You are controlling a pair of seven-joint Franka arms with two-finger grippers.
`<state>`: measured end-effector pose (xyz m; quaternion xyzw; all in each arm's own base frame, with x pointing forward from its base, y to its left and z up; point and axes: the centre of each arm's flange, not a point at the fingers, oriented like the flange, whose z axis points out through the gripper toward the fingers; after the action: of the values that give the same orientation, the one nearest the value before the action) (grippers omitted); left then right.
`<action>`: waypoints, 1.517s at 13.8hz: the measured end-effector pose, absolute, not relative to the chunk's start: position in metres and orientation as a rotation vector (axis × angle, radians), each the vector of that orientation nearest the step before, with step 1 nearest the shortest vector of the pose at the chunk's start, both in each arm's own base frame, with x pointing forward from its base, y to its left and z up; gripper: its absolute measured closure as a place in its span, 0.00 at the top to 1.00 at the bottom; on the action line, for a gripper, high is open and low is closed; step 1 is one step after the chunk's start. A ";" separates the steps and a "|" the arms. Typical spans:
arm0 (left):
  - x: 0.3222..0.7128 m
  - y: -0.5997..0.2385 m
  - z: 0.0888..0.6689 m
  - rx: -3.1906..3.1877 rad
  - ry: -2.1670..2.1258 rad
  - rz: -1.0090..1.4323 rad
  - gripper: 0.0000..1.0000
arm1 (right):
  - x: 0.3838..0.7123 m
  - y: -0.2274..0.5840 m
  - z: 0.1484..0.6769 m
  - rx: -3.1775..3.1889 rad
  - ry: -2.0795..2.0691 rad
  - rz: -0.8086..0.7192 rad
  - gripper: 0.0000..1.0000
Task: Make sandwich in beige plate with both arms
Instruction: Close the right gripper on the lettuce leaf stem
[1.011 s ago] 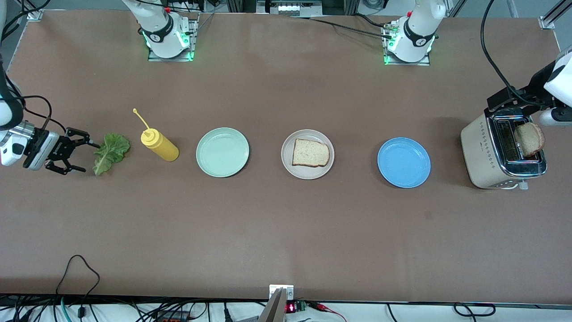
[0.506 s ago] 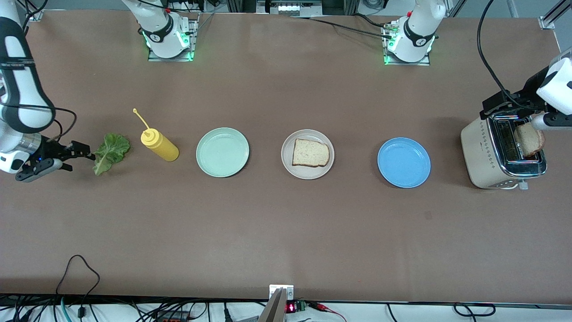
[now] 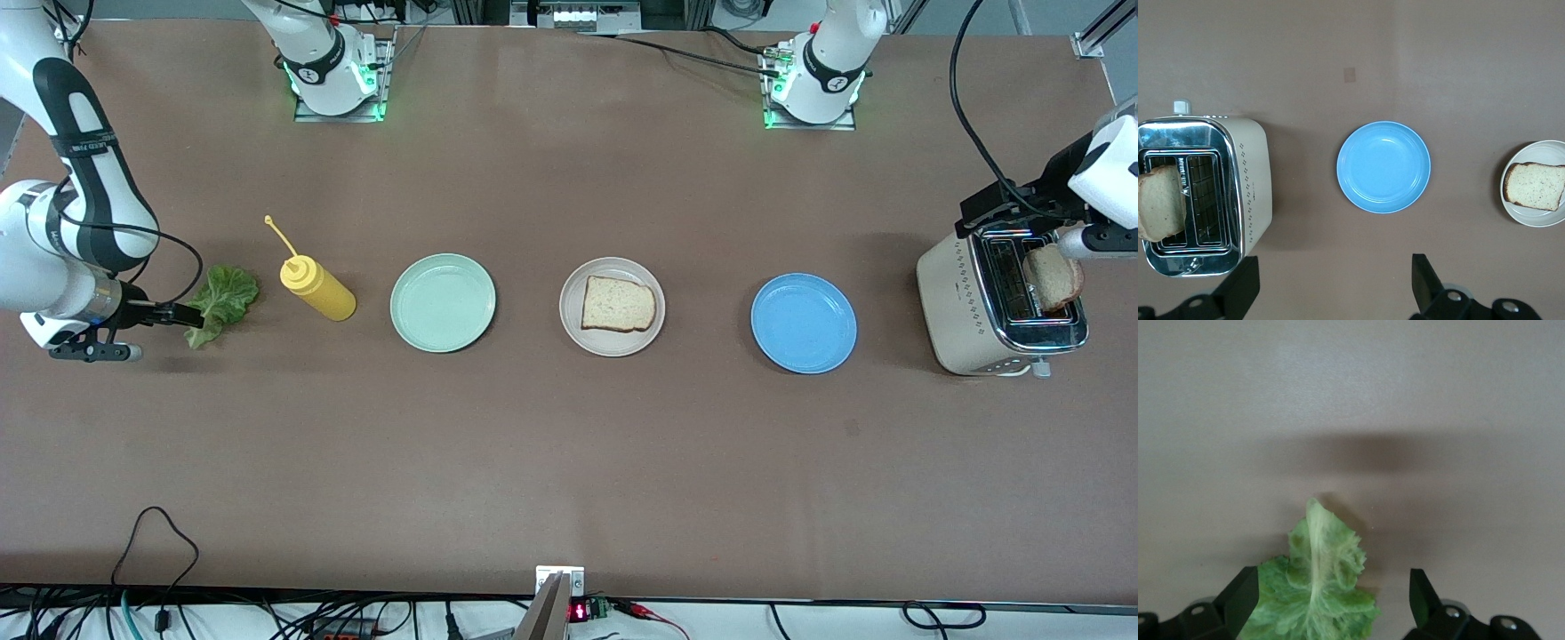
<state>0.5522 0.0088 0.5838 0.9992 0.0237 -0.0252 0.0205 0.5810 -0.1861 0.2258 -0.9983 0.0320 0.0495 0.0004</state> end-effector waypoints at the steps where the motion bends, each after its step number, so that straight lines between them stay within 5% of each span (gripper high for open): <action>1: 0.552 0.009 0.583 3.099 0.073 -0.080 1.00 | 0.581 -0.185 0.225 -3.140 0.119 0.157 1.00; 10: 0.557 0.007 0.572 3.098 0.069 -0.109 1.00 | 0.587 -0.174 0.201 -3.193 0.054 0.126 1.00; 12: 0.558 0.007 0.571 3.097 0.068 -0.114 1.00 | 0.587 -0.174 0.200 -3.200 0.040 0.126 0.93; 21: 0.559 -0.011 0.592 3.100 0.089 -0.048 1.00 | 0.586 -0.174 0.196 -3.245 -0.056 0.147 0.04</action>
<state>0.5590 -0.0113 0.5923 0.9993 0.0286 -0.0156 0.0202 0.5864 -0.1738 0.1960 -0.9974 -0.0173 0.0451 -0.0538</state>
